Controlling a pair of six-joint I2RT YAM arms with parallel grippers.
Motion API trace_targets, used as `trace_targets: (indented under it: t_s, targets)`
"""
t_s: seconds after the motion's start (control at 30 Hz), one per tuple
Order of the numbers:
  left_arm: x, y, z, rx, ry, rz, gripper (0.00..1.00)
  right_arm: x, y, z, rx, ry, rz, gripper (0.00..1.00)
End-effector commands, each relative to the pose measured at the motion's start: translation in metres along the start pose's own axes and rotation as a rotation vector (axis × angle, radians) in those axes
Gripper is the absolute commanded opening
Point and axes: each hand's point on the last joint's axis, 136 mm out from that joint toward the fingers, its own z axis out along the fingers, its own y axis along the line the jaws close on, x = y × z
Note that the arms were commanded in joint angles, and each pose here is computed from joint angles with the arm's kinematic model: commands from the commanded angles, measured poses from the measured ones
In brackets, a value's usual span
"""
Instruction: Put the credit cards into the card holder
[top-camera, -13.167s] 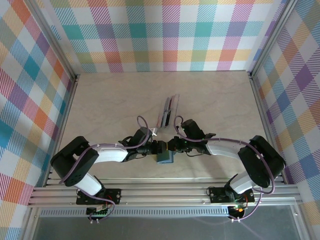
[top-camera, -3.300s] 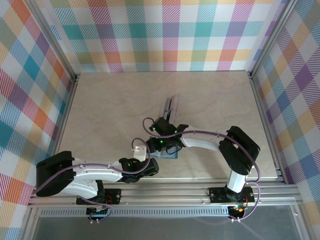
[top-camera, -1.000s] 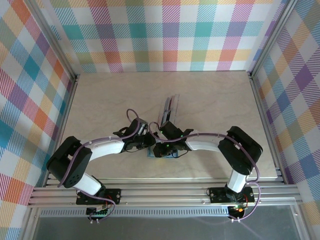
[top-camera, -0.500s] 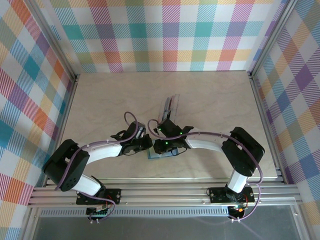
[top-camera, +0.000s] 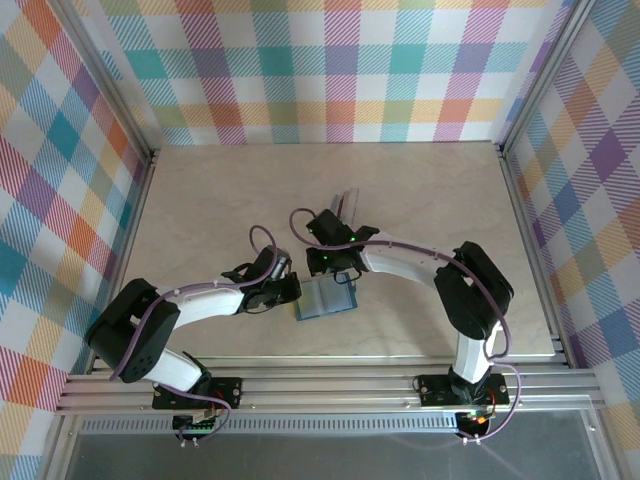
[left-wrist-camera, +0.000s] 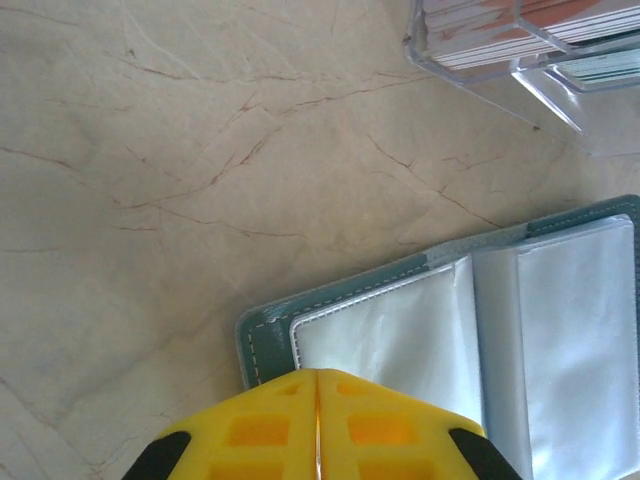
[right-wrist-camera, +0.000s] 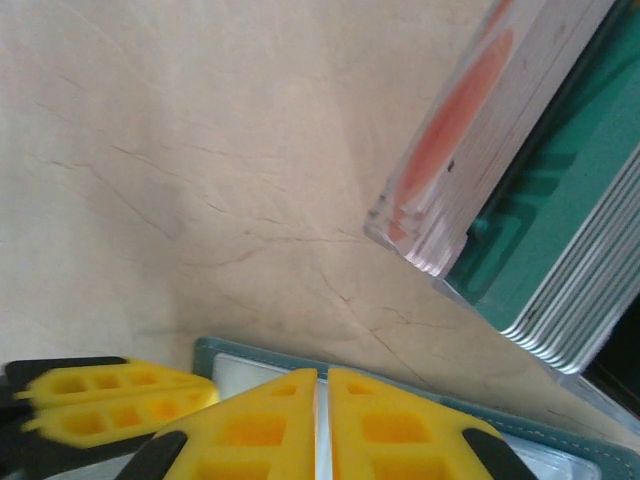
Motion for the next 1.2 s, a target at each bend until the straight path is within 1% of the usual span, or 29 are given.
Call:
trace_targets:
  t_s: [0.0, 0.13, 0.27, 0.57, 0.7, 0.83, 1.0, 1.1, 1.17]
  targets:
    - [-0.002, -0.002, 0.001, -0.033, 0.0, 0.046, 0.09, 0.004, -0.01, 0.007, 0.068, 0.029, -0.026, 0.12]
    - [-0.001, -0.005, 0.003, -0.037, 0.005, 0.059, 0.08, 0.004, -0.022, 0.012, 0.128, 0.03, -0.026, 0.12]
    - [-0.001, -0.008, 0.003, -0.038, 0.008, 0.074, 0.08, 0.0, -0.041, 0.014, 0.172, 0.024, 0.012, 0.11]
    - [-0.006, -0.022, 0.008, -0.047, 0.015, 0.124, 0.08, -0.01, -0.078, 0.0, 0.219, -0.035, 0.106, 0.12]
    - [-0.006, -0.028, 0.016, -0.051, 0.024, 0.143, 0.07, -0.009, -0.084, -0.007, 0.228, -0.046, 0.114, 0.13]
    - [-0.009, -0.033, 0.019, -0.054, 0.021, 0.153, 0.06, -0.004, -0.075, -0.021, 0.18, -0.04, 0.106, 0.16]
    - [-0.013, -0.031, 0.01, -0.074, -0.005, 0.168, 0.06, -0.007, -0.062, -0.057, 0.101, -0.102, 0.109, 0.27]
    - [-0.013, -0.028, 0.008, -0.091, -0.005, 0.179, 0.06, -0.016, -0.059, -0.075, 0.099, -0.138, 0.087, 0.38]
    - [-0.012, -0.026, 0.007, -0.1, -0.002, 0.186, 0.06, -0.023, -0.057, -0.08, 0.113, -0.138, 0.066, 0.42]
